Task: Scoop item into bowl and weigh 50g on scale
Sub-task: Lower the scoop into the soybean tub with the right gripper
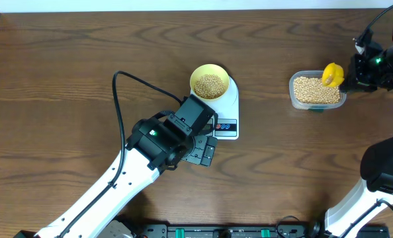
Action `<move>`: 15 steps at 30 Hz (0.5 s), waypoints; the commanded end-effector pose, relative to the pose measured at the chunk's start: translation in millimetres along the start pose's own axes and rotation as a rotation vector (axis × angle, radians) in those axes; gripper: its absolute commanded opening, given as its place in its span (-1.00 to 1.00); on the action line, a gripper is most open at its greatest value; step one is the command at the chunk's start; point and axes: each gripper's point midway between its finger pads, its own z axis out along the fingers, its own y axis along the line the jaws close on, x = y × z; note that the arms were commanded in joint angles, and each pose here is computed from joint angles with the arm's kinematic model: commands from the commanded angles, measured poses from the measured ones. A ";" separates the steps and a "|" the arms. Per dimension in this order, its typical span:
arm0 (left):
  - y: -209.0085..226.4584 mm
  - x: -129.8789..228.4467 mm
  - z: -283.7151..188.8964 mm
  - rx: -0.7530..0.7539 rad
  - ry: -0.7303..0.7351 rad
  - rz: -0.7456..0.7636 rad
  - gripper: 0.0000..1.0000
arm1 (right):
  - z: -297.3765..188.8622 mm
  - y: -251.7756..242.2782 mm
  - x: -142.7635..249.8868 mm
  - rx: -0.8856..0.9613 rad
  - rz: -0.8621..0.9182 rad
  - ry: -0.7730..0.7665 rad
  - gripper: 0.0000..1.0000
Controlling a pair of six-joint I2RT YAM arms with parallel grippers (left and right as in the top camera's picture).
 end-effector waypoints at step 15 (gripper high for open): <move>1.6 -3.8 -1.8 -0.011 -0.009 0.007 0.93 | 1.5 8.2 -10.2 0.145 -0.017 -0.048 -0.97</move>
